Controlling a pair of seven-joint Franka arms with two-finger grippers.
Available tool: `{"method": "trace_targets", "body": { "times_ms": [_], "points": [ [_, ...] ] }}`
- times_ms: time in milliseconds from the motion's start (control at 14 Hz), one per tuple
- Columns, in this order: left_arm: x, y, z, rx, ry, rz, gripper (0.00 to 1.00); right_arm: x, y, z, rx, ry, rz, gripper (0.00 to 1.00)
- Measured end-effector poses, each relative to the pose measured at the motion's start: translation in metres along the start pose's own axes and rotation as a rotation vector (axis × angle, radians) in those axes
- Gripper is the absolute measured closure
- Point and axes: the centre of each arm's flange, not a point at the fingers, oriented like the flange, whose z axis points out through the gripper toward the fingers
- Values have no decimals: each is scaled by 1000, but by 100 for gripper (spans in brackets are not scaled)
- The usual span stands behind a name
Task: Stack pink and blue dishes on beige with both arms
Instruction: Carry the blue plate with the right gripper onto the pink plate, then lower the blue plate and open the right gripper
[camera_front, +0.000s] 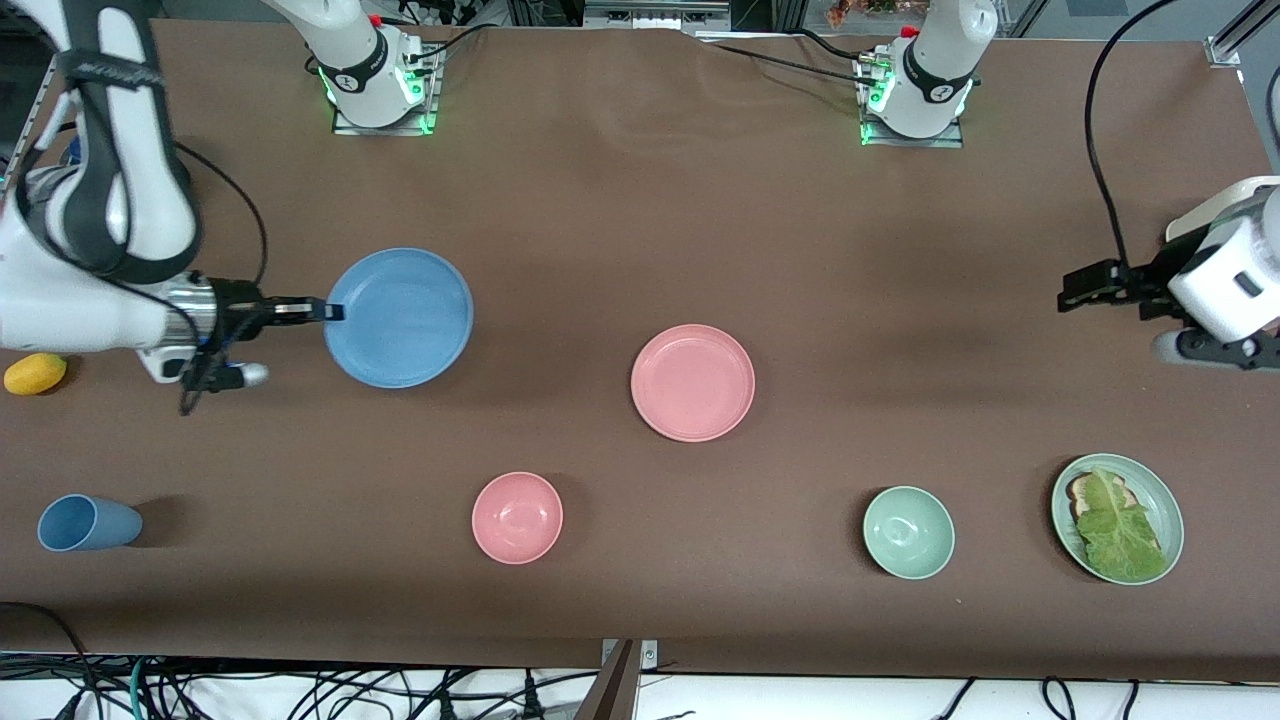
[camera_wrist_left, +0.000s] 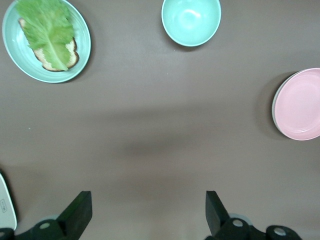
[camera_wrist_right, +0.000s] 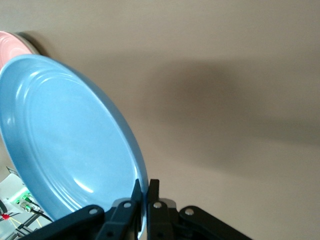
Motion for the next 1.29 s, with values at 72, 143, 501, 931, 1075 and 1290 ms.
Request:
{"method": "trace_targets", "body": {
  "times_ms": [72,143,501,931,1075,1290],
  "points": [
    [-7,1,-11,0,16,0,0,1,-29,6,-11,8,9,95],
    [-13,1,-21,-1,29,1,0,1,-61,13,-20,25,21,95],
    [-43,-17,-40,-13,-13,-32,0,-10,-200,87,-36,146,81,95],
    [-59,-13,-28,-25,-129,-28,0,8,-252,204,51,279,119,95],
    [-59,-13,-28,-25,-130,-28,0,7,-266,243,35,342,132,95],
    [-61,-13,-28,-26,-135,-28,0,4,-274,283,10,372,137,95]
  ]
}}
